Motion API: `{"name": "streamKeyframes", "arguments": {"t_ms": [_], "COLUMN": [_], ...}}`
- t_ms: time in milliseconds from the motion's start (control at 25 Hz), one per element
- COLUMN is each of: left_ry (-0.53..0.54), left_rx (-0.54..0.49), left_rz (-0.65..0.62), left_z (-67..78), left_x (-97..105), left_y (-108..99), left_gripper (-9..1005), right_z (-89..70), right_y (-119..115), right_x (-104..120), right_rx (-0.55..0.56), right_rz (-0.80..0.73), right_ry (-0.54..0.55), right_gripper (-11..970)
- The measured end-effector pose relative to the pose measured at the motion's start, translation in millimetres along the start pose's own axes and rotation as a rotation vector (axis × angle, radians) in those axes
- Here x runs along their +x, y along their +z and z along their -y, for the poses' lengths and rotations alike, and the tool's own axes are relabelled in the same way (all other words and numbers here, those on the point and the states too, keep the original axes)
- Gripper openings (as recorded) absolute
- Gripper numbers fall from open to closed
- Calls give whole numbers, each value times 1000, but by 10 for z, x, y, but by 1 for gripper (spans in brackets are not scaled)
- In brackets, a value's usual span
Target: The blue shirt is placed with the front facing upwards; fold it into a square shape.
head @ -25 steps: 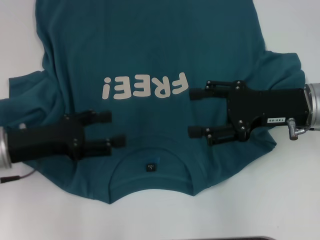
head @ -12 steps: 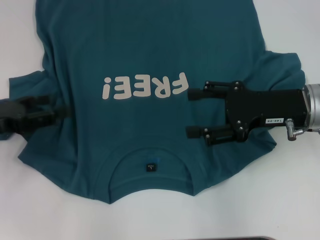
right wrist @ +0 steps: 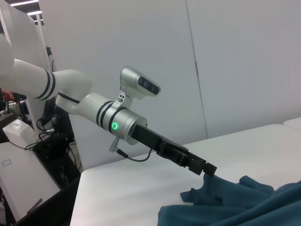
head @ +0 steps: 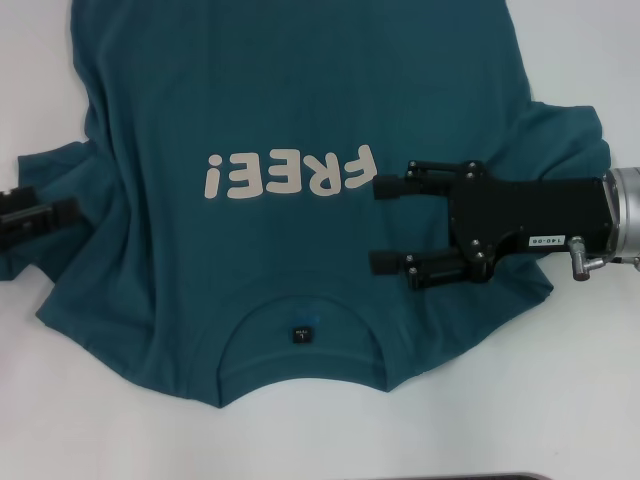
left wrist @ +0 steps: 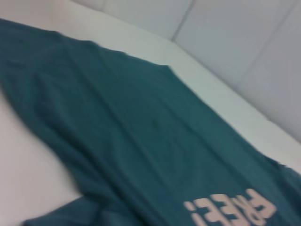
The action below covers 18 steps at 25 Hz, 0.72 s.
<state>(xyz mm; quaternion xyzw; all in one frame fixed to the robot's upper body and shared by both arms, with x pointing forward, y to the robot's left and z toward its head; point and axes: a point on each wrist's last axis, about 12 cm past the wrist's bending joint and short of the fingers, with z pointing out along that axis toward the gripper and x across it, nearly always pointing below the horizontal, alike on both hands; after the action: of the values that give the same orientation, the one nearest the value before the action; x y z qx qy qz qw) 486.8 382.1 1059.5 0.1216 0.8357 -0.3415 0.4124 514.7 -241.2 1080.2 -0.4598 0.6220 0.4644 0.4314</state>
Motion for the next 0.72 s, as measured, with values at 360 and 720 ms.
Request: {"name": "streamKeyframes", "arguments": {"t_ms": [360,720], "left_ry": [-19,-20], "left_rx": [-116,-171], "left_rz": [10,11], "left_z": [-148,-207], "left_x": [26,54], "left_y": [-138,-177], "left_gripper": [904,904], "right_z": [5,14], "right_y": [-13,-17], "right_x": [-1,8], "right_rx": [9,21], "right_rz": [6,4], "right_ry": [3,5], "right_gripper": [897,897]}}
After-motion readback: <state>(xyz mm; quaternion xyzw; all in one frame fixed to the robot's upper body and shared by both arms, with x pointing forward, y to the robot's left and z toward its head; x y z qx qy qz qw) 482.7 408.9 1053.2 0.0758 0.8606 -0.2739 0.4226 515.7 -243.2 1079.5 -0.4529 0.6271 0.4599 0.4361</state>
